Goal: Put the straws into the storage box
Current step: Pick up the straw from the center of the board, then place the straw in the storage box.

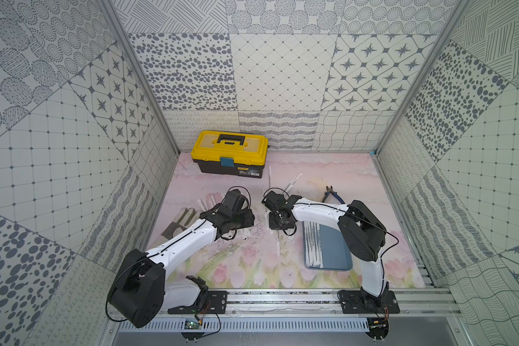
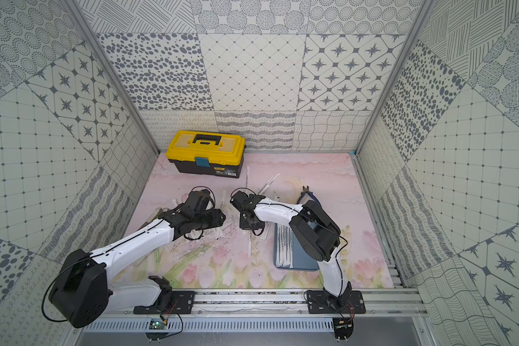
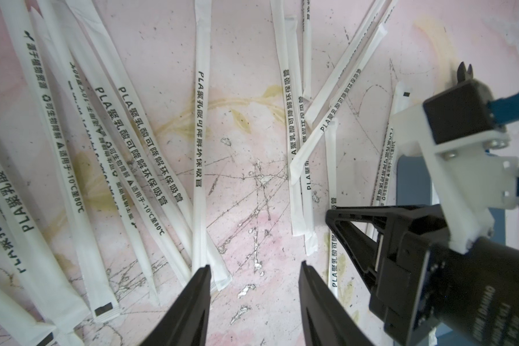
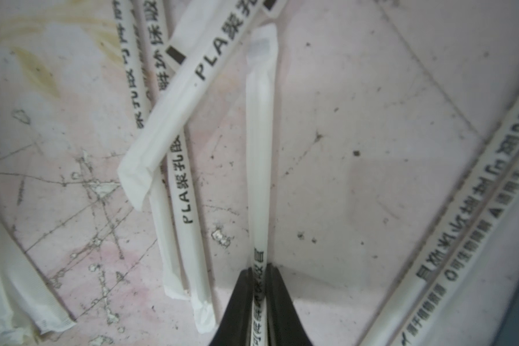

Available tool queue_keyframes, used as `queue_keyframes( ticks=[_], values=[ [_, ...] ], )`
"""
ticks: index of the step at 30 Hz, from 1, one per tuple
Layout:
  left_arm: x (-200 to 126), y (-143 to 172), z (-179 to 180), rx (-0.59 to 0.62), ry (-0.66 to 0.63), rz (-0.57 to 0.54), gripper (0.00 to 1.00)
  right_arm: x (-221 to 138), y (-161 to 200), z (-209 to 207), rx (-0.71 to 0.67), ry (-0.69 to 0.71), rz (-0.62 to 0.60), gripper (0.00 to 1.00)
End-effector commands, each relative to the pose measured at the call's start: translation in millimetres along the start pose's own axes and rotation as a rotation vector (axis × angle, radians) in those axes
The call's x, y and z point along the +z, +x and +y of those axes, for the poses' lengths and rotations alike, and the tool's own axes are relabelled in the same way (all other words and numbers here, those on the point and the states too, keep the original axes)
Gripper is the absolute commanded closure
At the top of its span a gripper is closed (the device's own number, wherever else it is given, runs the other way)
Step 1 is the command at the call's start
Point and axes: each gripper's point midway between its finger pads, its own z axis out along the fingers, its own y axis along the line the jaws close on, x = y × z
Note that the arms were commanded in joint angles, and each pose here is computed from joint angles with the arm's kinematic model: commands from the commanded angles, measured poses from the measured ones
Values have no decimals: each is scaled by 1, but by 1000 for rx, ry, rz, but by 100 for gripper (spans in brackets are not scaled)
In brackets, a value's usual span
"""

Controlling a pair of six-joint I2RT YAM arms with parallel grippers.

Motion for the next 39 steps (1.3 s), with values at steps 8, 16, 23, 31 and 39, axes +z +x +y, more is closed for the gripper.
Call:
queue_keyframes(
  ticks=[8,16,23,31,39],
  values=[
    [-14,-27,-35,34,96,-43,49,-101,10,-43,7,-68,-79,91],
    [9,5,-150,177,292,56,49,-114,7,-160,-10,-43,-139,92],
    [36,38,-179,199,335,162,49,-80,5,-186,39,-24,-104,93],
    [45,49,-163,221,282,185,49,-30,19,-178,71,-68,-5,94],
    [46,48,-164,226,284,185,49,-24,32,-187,91,-35,19,92]
  ],
)
